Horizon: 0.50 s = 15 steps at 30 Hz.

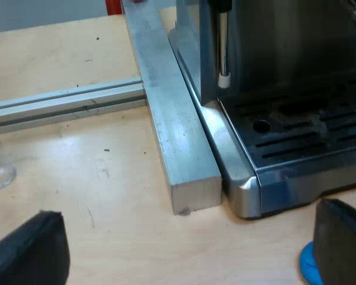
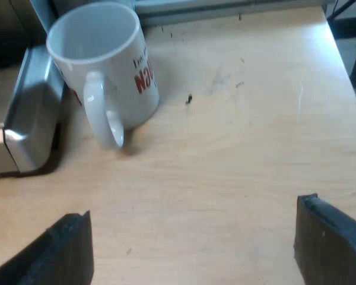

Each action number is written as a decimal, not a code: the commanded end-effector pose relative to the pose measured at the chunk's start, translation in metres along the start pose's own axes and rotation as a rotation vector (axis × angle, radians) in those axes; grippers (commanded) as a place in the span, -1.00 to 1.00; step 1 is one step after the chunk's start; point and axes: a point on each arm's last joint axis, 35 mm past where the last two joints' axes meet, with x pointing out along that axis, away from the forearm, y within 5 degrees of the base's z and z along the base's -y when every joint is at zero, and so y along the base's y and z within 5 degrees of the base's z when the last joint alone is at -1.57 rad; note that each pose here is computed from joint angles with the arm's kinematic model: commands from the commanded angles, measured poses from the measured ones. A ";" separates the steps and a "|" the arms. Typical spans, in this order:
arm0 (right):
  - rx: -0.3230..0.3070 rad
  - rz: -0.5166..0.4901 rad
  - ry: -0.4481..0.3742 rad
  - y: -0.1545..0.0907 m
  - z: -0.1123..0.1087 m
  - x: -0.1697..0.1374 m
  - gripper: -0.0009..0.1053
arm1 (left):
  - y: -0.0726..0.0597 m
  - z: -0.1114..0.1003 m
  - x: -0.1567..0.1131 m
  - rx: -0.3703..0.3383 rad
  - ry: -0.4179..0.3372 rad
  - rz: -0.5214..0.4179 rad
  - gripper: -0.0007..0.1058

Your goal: Put the handle in the coffee machine

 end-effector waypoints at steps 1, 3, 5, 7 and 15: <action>-0.001 0.006 -0.004 0.000 0.000 0.002 0.36 | 0.000 0.003 0.001 -0.004 -0.010 0.008 0.59; -0.001 0.006 -0.004 0.000 0.000 0.002 0.36 | 0.000 0.003 0.001 -0.004 -0.010 0.008 0.59; -0.001 0.002 -0.003 0.000 0.000 0.002 0.36 | 0.000 0.003 0.001 -0.004 -0.010 0.008 0.59; -0.001 0.002 -0.003 0.000 0.000 0.002 0.36 | 0.000 0.003 0.001 -0.004 -0.010 0.008 0.59; -0.001 0.002 -0.005 0.000 0.001 0.002 0.36 | 0.000 0.003 0.001 -0.004 -0.008 0.011 0.59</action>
